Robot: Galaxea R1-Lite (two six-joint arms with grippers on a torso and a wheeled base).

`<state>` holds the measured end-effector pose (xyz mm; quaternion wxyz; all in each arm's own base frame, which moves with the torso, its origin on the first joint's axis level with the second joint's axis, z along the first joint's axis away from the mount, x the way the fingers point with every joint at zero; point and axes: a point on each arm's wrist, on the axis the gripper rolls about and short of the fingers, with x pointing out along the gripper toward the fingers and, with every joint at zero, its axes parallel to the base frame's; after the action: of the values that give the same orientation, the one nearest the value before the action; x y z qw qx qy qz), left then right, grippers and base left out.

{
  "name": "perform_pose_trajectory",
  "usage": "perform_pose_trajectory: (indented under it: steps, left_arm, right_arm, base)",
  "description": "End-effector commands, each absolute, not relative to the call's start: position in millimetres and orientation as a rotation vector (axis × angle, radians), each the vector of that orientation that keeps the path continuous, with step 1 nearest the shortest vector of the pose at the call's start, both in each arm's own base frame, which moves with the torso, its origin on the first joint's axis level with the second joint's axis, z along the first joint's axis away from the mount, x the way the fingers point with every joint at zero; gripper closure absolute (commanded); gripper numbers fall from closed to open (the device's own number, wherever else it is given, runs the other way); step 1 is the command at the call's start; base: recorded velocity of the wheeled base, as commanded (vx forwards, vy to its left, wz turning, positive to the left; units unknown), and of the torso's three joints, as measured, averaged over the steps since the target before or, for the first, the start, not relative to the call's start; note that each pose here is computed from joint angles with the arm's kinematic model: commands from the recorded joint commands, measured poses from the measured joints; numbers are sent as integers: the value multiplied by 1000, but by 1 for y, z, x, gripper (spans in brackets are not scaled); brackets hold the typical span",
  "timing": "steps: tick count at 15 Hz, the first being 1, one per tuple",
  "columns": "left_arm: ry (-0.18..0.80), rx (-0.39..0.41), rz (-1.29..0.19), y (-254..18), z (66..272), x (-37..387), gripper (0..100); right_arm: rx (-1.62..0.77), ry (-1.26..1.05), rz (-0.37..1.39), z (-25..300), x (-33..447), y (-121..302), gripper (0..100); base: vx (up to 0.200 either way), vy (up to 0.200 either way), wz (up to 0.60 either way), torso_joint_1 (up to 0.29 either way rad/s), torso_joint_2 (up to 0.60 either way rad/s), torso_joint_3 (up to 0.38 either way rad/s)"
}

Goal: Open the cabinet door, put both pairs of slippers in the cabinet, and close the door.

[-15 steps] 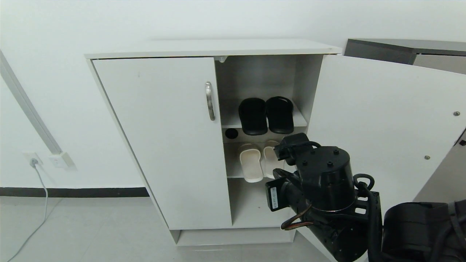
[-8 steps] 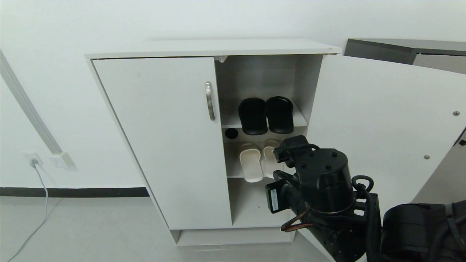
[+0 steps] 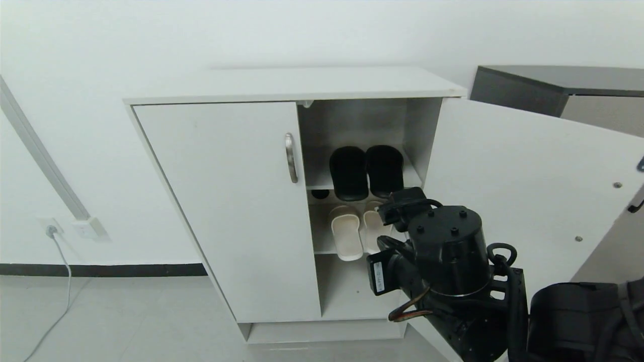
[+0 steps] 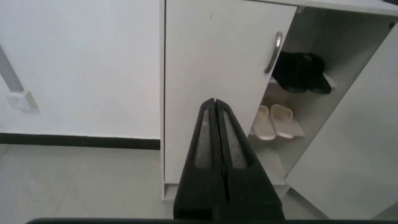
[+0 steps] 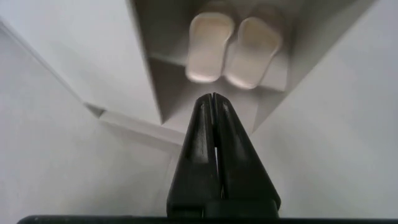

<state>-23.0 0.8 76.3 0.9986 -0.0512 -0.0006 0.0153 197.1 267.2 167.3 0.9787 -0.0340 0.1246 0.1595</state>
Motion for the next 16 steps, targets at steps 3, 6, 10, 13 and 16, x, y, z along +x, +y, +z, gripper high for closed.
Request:
perform_pose_trajectory:
  steps: [3, 6, 10, 13, 16]
  left_arm:
    - [0, -104, 31, 1, 76, -23, 100]
    - [1, -103, 31, 1, 76, -23, 100]
    - [1, -103, 31, 1, 76, -23, 100]
    - [1, -104, 31, 1, 76, -23, 100]
    - [1, -104, 31, 1, 76, -23, 100]
  right_arm:
    - [-69, 252, 317, 167, 198, 267, 100]
    - [-68, 251, 317, 167, 198, 266, 100]
    - [-67, 254, 296, 167, 204, 262, 100]
    - [-75, 255, 298, 166, 204, 262, 100]
    - [-78, 256, 298, 166, 204, 262, 100]
  base:
    - [0, 0, 0, 79, -492, -356]
    - [0, 0, 0, 121, -461, -344]
    - [0, 0, 0, 156, -475, -331]
    - [0, 0, 0, 167, -484, -312]
    - [0, 0, 0, 190, -502, -313]
